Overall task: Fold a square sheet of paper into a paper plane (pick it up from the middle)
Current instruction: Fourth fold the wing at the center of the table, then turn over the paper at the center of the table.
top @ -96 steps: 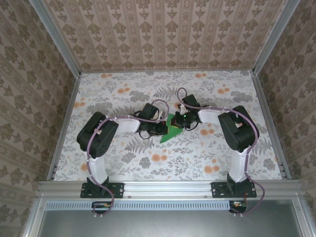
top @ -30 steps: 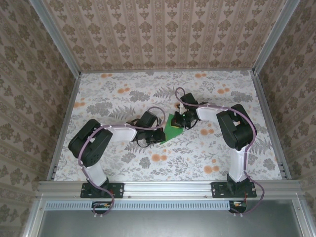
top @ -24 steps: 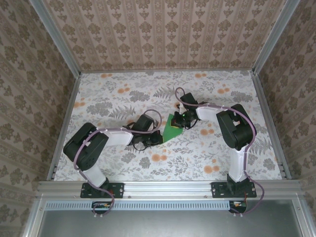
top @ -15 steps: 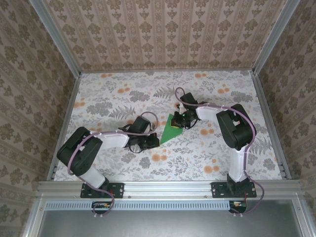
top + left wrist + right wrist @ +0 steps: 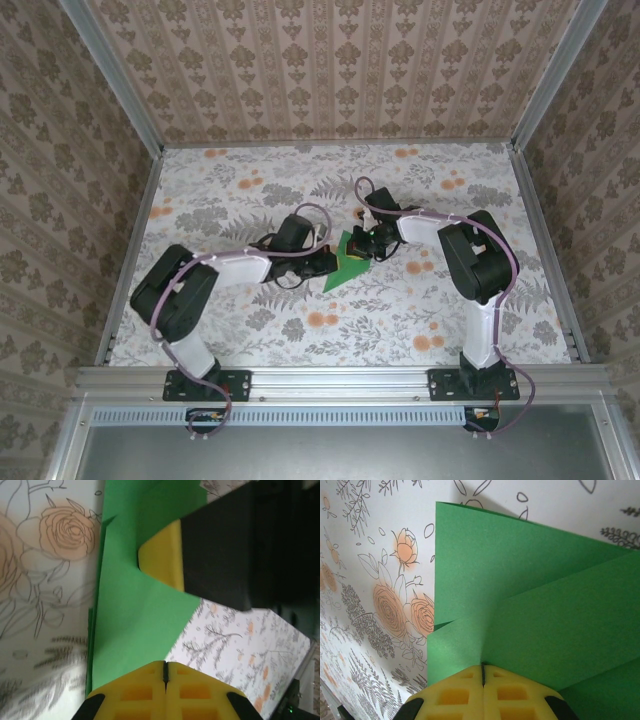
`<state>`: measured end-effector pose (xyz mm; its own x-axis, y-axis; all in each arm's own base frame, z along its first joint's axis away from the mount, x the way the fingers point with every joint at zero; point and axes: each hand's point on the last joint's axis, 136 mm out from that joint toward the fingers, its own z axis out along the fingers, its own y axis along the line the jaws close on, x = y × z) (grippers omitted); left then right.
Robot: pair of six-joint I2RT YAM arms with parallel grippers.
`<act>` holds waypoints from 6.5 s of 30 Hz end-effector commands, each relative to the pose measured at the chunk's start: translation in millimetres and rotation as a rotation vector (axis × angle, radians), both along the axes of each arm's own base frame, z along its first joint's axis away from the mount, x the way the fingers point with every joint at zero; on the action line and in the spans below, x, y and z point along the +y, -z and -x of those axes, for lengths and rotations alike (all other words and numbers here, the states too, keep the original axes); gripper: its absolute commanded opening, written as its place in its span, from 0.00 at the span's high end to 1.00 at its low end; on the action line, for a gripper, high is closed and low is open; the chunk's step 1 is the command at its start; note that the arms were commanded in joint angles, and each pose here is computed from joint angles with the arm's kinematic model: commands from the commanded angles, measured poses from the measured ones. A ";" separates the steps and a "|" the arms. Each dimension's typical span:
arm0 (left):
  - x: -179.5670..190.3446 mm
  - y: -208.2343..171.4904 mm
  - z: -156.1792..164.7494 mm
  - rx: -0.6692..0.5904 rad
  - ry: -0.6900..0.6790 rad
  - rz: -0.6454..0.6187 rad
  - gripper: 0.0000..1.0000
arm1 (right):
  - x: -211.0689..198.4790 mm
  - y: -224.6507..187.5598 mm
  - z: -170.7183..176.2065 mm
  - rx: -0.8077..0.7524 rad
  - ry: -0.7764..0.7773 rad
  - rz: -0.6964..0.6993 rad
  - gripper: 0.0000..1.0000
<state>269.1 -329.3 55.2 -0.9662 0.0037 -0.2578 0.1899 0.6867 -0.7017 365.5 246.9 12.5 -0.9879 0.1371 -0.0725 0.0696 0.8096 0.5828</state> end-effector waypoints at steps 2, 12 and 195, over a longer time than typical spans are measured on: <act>-9.8 7.2 -11.3 -0.010 0.044 -0.007 1.00 | -29.8 51.7 23.8 0.134 0.043 0.167 1.00; -11.0 35.8 -4.5 0.049 0.086 -0.053 1.00 | -31.9 54.2 24.8 0.149 0.050 0.183 1.00; 153.8 -35.6 -50.1 -0.104 -0.378 -0.196 0.00 | 11.8 -29.7 -11.8 -0.007 0.191 -0.247 0.50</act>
